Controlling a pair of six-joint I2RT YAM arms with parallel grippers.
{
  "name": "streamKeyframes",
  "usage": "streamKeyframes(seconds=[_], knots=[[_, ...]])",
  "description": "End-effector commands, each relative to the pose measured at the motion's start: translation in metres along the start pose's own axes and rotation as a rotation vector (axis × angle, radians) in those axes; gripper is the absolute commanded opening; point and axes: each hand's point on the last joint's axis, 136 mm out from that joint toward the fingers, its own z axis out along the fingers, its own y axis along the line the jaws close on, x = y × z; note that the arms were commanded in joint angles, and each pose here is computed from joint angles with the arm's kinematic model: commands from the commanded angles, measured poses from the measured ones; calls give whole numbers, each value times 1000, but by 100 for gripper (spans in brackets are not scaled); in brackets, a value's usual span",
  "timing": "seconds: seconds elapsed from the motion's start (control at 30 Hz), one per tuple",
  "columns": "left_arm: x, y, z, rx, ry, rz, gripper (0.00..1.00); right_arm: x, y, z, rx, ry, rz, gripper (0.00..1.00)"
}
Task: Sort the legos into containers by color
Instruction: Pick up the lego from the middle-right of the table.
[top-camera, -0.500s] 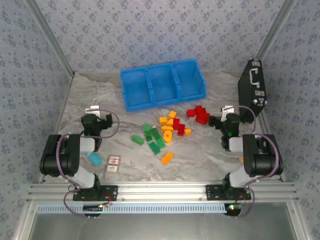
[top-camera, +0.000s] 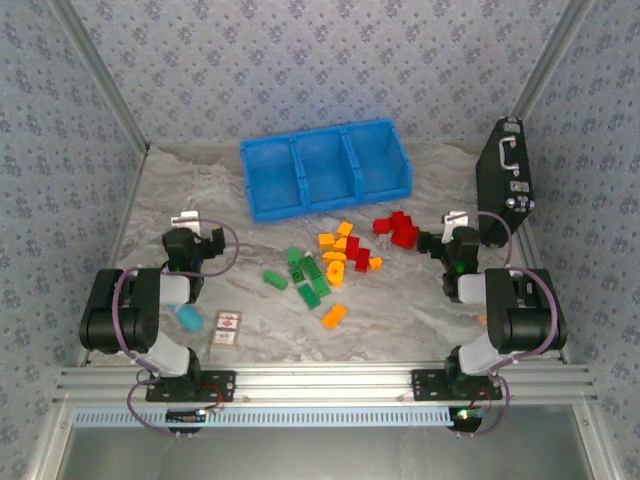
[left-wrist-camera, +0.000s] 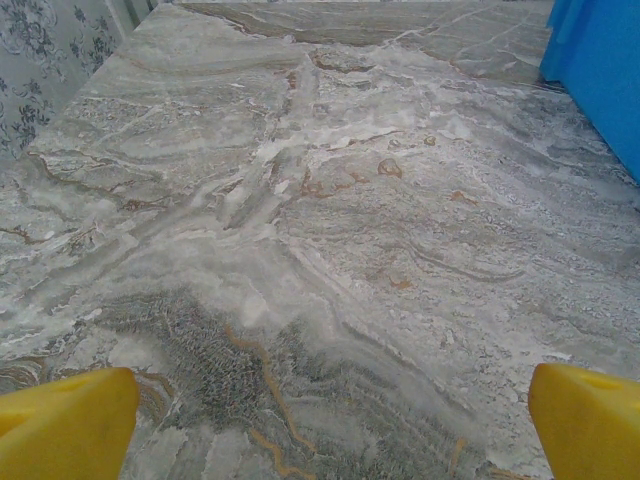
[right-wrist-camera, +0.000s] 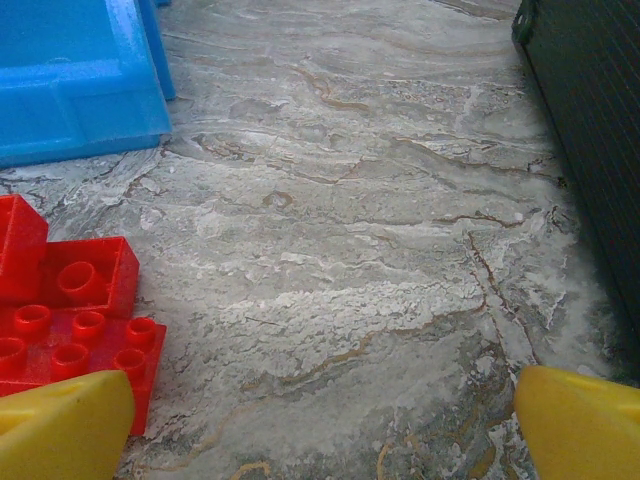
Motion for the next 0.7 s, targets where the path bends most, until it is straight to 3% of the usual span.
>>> streamKeyframes(seconds=[0.0,0.3,0.4,0.67], knots=[[-14,-1,2,9,-36,-2,100,-12,-1,1,-3,-37,18,100],[-14,-1,3,12,-34,-2,100,-13,-1,1,-7,-35,20,100],[-13,-7,4,71,-24,5,100,-16,2,0,-22,-42,12,100],[-15,-4,4,51,-29,-4,100,-103,-9,-52,-22,-7,149,98]])
